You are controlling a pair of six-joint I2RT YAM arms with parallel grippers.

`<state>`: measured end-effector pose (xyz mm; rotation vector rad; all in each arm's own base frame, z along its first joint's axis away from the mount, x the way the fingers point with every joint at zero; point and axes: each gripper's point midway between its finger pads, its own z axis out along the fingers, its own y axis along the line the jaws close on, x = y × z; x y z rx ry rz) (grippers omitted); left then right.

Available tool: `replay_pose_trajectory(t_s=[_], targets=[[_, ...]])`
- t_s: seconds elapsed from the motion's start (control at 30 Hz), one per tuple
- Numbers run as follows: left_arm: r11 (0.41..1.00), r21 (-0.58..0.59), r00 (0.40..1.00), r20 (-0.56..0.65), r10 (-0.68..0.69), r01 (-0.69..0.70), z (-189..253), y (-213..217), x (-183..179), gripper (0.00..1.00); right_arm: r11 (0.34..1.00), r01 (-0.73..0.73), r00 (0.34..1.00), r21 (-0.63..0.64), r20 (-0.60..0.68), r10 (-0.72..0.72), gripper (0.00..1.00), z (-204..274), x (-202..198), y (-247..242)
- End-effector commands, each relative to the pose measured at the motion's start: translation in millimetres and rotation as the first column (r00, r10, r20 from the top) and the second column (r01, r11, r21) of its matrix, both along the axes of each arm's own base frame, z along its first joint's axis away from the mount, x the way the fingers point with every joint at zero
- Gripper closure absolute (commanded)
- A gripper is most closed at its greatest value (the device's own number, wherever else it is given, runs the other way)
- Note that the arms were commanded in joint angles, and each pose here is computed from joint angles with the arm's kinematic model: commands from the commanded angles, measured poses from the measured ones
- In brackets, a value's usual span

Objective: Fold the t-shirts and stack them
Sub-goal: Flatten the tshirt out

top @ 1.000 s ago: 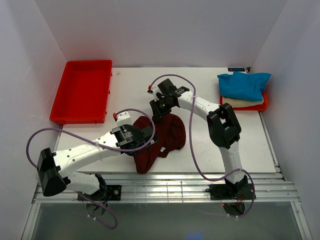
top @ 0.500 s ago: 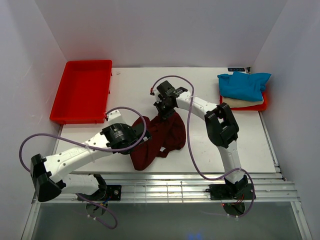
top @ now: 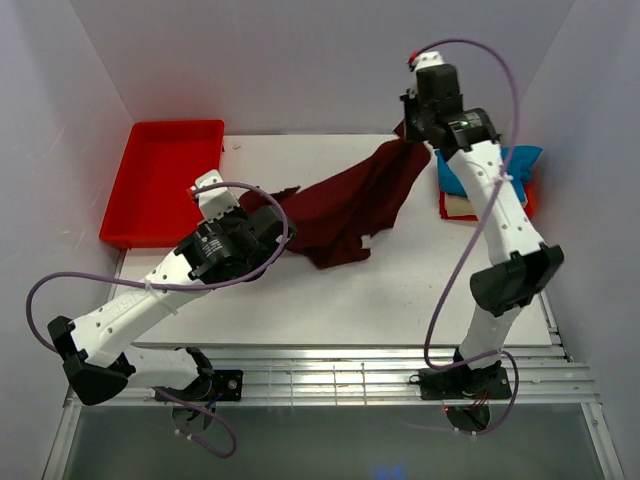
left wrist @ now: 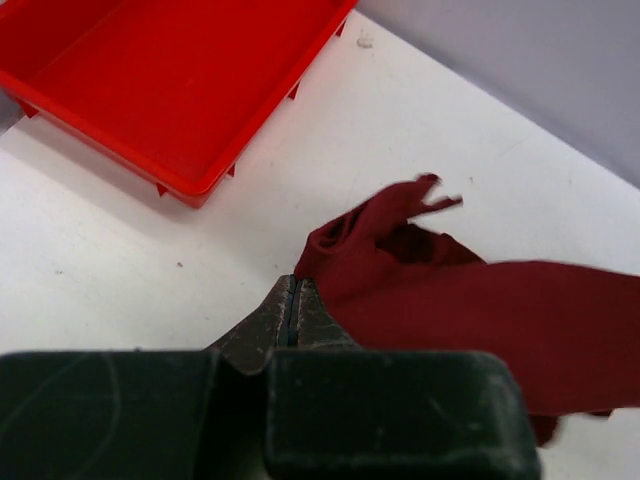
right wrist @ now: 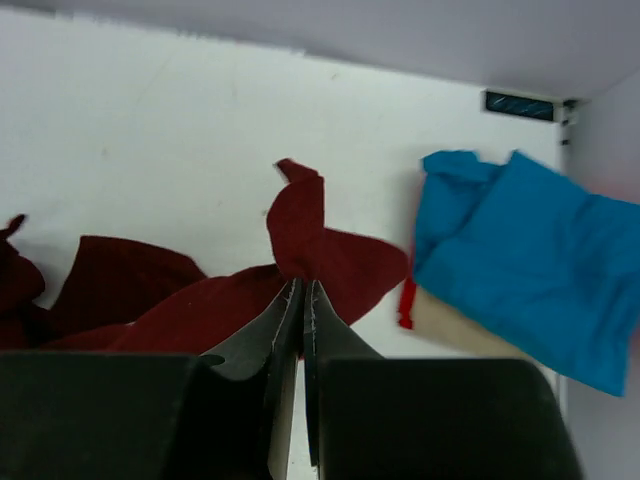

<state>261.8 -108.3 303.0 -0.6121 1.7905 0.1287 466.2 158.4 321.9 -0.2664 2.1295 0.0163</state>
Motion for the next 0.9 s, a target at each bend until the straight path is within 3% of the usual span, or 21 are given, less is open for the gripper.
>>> replay_pose_trajectory(t_s=[0.0, 0.13, 0.23, 0.27, 0.33, 0.37, 0.43, 0.5, 0.6, 0.67, 0.7, 0.73, 0.83, 0.87], targets=[[0.999, -0.019, 0.991, 0.131, 0.041, -0.038, 43, 11, 5, 1.0, 0.993, 0.118, 0.976, -0.02, 0.187, -0.113, 0.92, 91, -41, -45], [0.991, -0.133, 0.996, 0.091, 0.003, 0.01, 18, 16, -11, 1.0, 0.987, 0.161, 0.969, 0.007, 0.19, -0.16, 0.92, 104, -84, -67], [0.976, -0.204, 0.997, 0.007, -0.08, 0.08, -11, 10, -26, 1.0, 0.987, 0.157, 0.984, 0.038, 0.08, -0.16, 0.92, 66, -121, -70], [0.975, -0.199, 0.993, -0.042, -0.108, 0.098, -30, 8, -32, 1.0, 0.989, 0.147, 0.989, -0.001, -0.01, -0.147, 0.92, 26, -133, -66], [0.956, -0.247, 0.967, -0.152, -0.202, 0.161, -59, -11, -43, 1.0, 0.987, 0.153, 0.986, 0.048, -0.069, -0.149, 0.92, 2, -163, -64], [0.955, -0.226, 0.944, -0.223, -0.242, 0.192, -81, -17, -48, 1.0, 0.99, 0.138, 0.98, 0.025, -0.151, -0.133, 0.92, -32, -180, -59], [0.906, -0.303, 0.869, -0.31, -0.386, 0.294, -105, -50, -59, 1.0, 0.985, 0.16, 0.964, 0.065, -0.226, -0.142, 0.92, -51, -212, -55], [0.852, -0.358, 0.759, -0.403, -0.51, 0.382, -132, -76, -75, 1.0, 0.989, 0.133, 0.949, 0.059, -0.294, -0.11, 0.92, -71, -241, -44], [0.805, -0.372, 0.638, -0.491, -0.593, 0.462, -158, -93, -89, 1.0, 0.99, 0.135, 0.9, 0.049, -0.424, -0.102, 0.92, -99, -282, -38], [0.789, -0.377, 0.584, -0.532, -0.613, 0.485, -166, -99, -95, 0.86, 0.989, 0.145, 0.872, 0.031, -0.476, -0.113, 0.92, -113, -298, -40], [0.79, -0.363, 0.568, -0.553, -0.61, 0.494, -167, -100, -94, 0.75, 0.99, 0.143, 0.858, 0.019, -0.501, -0.114, 0.89, -124, -305, -43], [0.786, -0.359, 0.56, -0.558, -0.613, 0.503, -167, -102, -94, 0.57, 0.989, 0.146, 0.851, 0.016, -0.512, -0.117, 0.84, -128, -308, -44], [0.791, -0.311, 0.574, -0.556, -0.601, 0.527, -154, -105, -81, 0.43, 0.99, 0.144, 0.846, 0.013, -0.52, -0.116, 0.62, -130, -310, -44], [0.794, -0.293, 0.582, -0.555, -0.595, 0.532, -152, -106, -77, 0.16, 0.99, 0.141, 0.849, 0.012, -0.516, -0.114, 0.57, -129, -309, -44]])
